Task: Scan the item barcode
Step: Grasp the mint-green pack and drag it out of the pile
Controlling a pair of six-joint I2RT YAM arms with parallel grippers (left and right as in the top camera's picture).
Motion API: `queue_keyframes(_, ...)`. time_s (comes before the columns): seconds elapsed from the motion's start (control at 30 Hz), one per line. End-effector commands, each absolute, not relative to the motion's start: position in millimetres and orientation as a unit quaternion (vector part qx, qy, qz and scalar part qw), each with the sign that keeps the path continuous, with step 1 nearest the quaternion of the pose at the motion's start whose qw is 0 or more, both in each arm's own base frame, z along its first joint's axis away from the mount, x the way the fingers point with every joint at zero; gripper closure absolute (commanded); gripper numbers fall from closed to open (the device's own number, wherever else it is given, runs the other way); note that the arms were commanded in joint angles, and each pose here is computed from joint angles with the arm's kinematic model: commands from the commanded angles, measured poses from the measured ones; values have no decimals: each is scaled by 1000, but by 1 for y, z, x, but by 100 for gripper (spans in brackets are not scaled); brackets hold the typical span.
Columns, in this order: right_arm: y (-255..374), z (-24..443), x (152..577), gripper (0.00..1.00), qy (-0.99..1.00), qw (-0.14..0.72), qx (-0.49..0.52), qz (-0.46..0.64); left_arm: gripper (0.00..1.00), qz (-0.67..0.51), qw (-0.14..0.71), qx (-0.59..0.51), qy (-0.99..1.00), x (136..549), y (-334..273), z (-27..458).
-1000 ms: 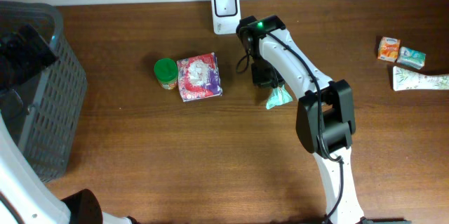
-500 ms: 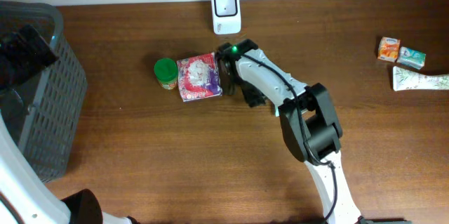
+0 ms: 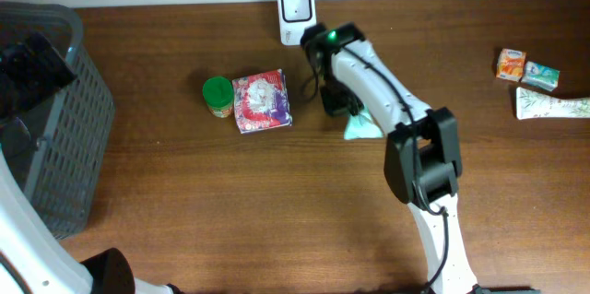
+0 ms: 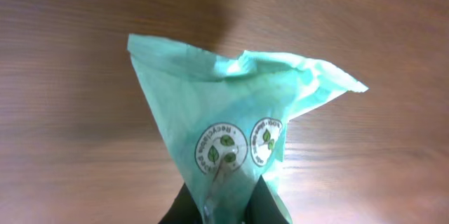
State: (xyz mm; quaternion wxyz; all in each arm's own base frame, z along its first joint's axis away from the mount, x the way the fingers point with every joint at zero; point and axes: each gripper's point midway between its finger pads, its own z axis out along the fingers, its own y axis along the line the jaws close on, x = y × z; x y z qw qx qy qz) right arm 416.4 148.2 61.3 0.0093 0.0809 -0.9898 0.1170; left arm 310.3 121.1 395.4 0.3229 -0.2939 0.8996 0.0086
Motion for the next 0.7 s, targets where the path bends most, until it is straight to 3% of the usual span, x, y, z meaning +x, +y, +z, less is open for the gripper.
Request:
queue_keyframes(0.0, 227, 99, 401, 96, -973, 41, 149, -170, 1, 6, 326, -299, 897, 308, 121, 397)
queue_keyframes(0.07, 246, 103, 392, 96, -940, 70, 152, -298, 1, 6, 326, -299, 897, 308, 121, 397)
queue_keyframes(0.2, 226, 69, 385, 93, -920, 113, 93, -364, 1, 6, 325, -299, 897, 308, 121, 397)
queue_keyframes(0.27, 187, 60, 402, 70, -931, 98, 56, -347, 1, 6, 326, -299, 897, 308, 121, 397)
queue_keyframes(0.33, 144, 50, 413, 40, -948, 88, 22, -304, 1, 6, 326, -299, 897, 308, 121, 397)
queue_keyframes(0.43, 122, 61, 416, 24, -952, 87, 8, -294, 1, 6, 326, -299, 897, 308, 121, 397)
queue_keyframes(0.57, 118, 109, 428, 0, -959, 58, 28, -276, 1, 6, 326, -299, 897, 308, 121, 397)
queue_keyframes(0.67, 128, 114, 424, 1, -958, 58, 52, -276, 1, 6, 326, -299, 897, 308, 121, 397)
